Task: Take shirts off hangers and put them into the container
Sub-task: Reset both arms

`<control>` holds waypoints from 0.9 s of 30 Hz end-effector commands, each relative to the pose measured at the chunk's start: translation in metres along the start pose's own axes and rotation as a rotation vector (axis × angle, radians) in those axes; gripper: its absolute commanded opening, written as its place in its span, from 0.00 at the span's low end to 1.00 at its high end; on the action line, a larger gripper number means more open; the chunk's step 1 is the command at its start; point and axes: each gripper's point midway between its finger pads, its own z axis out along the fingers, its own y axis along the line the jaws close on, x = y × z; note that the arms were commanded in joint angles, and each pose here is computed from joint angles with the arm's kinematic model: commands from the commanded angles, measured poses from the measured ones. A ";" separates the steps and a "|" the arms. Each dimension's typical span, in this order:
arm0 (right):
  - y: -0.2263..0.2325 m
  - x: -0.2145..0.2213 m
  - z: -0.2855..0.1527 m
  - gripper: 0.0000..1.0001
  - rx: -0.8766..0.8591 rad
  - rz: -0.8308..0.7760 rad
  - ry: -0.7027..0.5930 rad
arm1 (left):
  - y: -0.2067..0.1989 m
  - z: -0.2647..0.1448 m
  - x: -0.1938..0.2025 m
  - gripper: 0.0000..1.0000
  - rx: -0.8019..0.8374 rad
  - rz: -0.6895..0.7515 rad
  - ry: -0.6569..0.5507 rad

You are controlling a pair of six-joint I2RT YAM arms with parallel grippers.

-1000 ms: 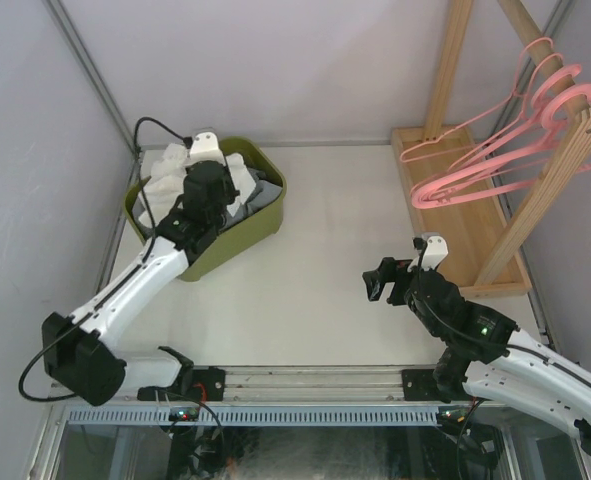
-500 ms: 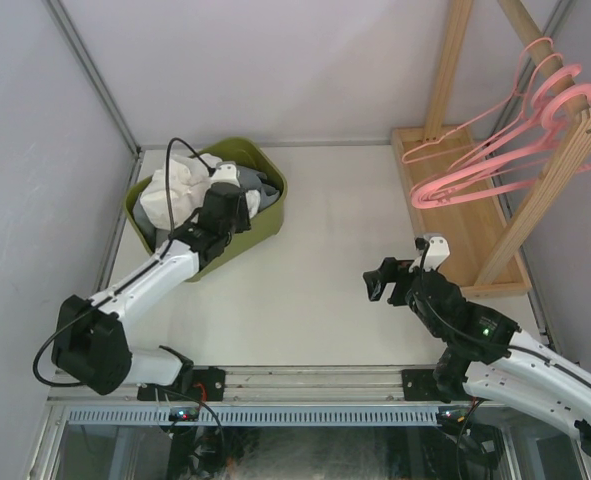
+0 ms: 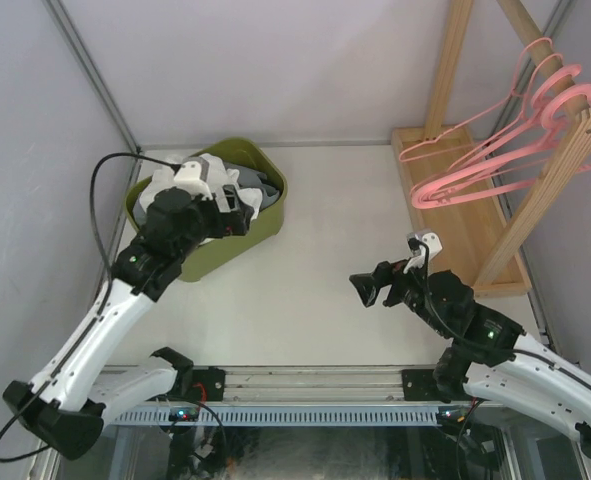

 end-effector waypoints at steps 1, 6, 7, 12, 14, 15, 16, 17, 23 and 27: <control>0.052 -0.044 -0.013 0.82 -0.277 -0.084 -0.139 | 0.003 -0.037 -0.032 1.00 0.026 -0.002 -0.053; 0.085 -0.072 -0.018 0.82 -0.381 -0.213 -0.127 | 0.049 -0.066 -0.056 1.00 -0.070 -0.101 -0.139; 0.090 -0.076 -0.017 0.82 -0.383 -0.241 -0.105 | 0.059 -0.072 -0.060 1.00 -0.091 -0.125 -0.156; 0.103 -0.090 0.002 0.82 -0.345 -0.335 -0.006 | 0.105 -0.101 -0.062 1.00 -0.270 -0.202 -0.214; 0.112 -0.095 0.008 0.82 -0.354 -0.337 0.008 | 0.116 -0.112 -0.061 1.00 -0.334 -0.199 -0.237; 0.116 -0.101 0.009 0.82 -0.355 -0.332 0.004 | 0.119 -0.118 -0.061 1.00 -0.357 -0.197 -0.257; 0.121 -0.107 0.010 0.82 -0.359 -0.333 -0.001 | 0.121 -0.126 -0.063 1.00 -0.379 -0.199 -0.290; 0.125 -0.114 0.011 0.81 -0.361 -0.344 -0.009 | 0.123 -0.132 -0.064 1.00 -0.400 -0.203 -0.314; 0.101 -0.203 0.008 0.83 -0.118 -0.369 -0.170 | 0.127 -0.161 -0.074 1.00 -0.466 -0.199 -0.407; 0.071 -0.255 0.001 0.83 0.009 -0.306 -0.236 | 0.127 -0.169 -0.077 1.00 -0.483 -0.182 -0.415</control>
